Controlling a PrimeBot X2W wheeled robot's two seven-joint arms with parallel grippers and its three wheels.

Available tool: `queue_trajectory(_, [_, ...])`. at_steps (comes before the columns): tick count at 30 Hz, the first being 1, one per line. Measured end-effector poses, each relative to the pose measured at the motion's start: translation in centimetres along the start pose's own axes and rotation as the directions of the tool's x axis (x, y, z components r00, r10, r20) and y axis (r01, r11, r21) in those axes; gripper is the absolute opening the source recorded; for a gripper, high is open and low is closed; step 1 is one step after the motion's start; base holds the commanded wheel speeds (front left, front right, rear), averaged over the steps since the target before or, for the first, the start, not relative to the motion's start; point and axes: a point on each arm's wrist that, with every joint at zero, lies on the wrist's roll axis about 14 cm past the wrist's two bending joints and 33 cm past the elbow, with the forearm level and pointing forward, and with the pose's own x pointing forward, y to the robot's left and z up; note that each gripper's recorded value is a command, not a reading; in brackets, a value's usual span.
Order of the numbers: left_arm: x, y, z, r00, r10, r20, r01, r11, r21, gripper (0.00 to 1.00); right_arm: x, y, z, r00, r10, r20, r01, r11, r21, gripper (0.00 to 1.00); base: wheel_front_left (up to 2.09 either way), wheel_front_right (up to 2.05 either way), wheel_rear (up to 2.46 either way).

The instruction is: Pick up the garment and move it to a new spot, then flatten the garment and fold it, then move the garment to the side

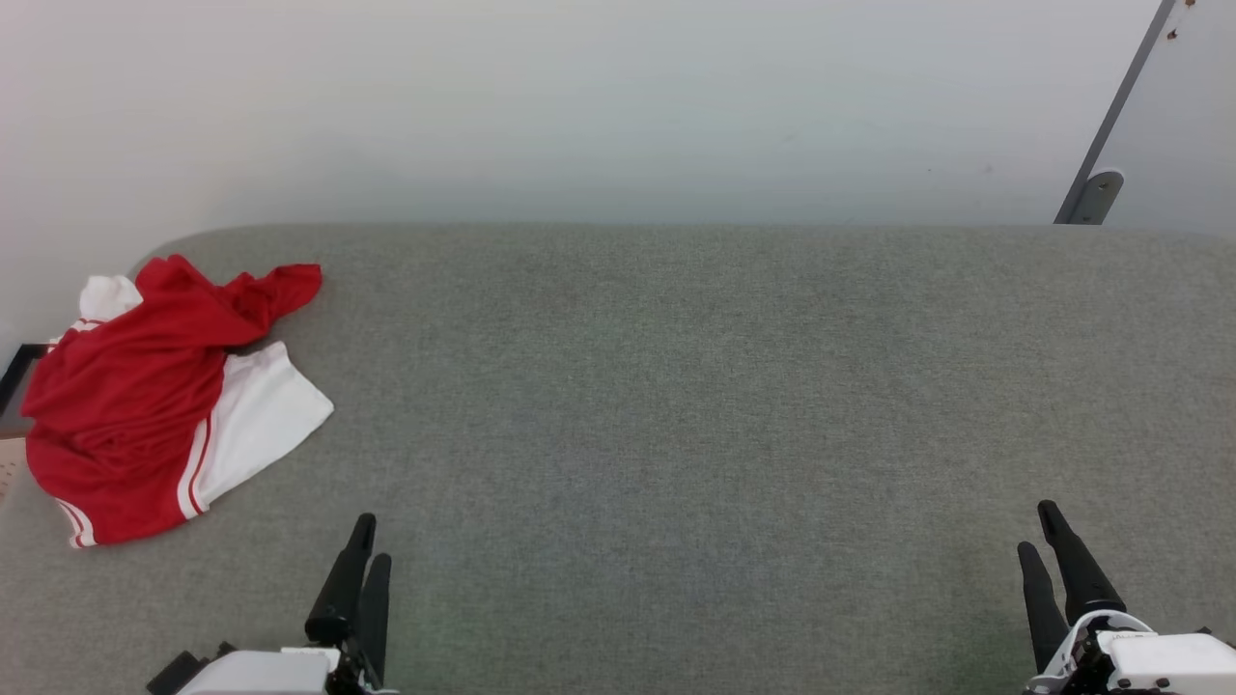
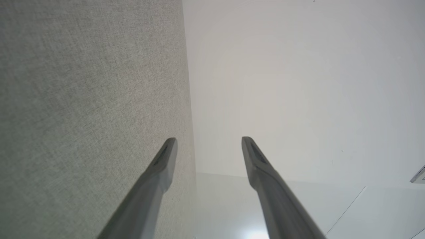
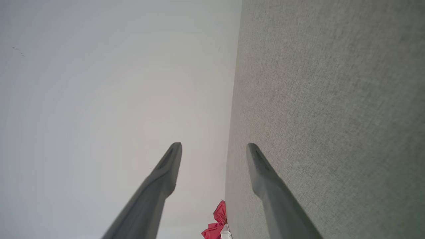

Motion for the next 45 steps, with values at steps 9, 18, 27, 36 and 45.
queue_trajectory(9, [0.2,-1.1,-0.5,1.000,-0.028,0.000,0.028,0.999,0.043,1.00,0.4,0.8,-0.5,1.000,0.020,-0.004,-0.020,0.999,-0.028,1.00,0.00,0.00,0.00])
queue_trajectory(18, [0.3,-1.9,-0.4,0.999,-0.044,0.008,0.043,0.989,0.138,1.00,0.9,1.6,-0.7,0.999,0.040,-0.007,-0.041,0.992,-0.123,1.00,0.00,0.00,0.00])
queue_trajectory(27, [0.5,-2.6,-0.1,0.999,-0.048,0.012,0.042,0.951,0.305,1.00,1.4,2.5,-0.8,0.998,0.063,-0.022,-0.067,0.955,-0.289,1.00,0.00,0.00,0.00])
queue_trajectory(36, [0.6,-3.0,0.4,0.999,-0.046,0.017,0.031,0.858,0.513,1.00,1.8,3.0,-0.5,0.997,0.073,-0.029,-0.078,0.868,-0.490,1.00,0.00,0.00,0.00])
queue_trajectory(45, [0.6,-3.7,0.6,0.998,-0.067,0.017,0.037,0.724,0.689,1.00,2.0,3.2,-0.2,0.996,0.080,-0.029,-0.079,0.745,-0.663,1.00,0.00,0.00,0.00])
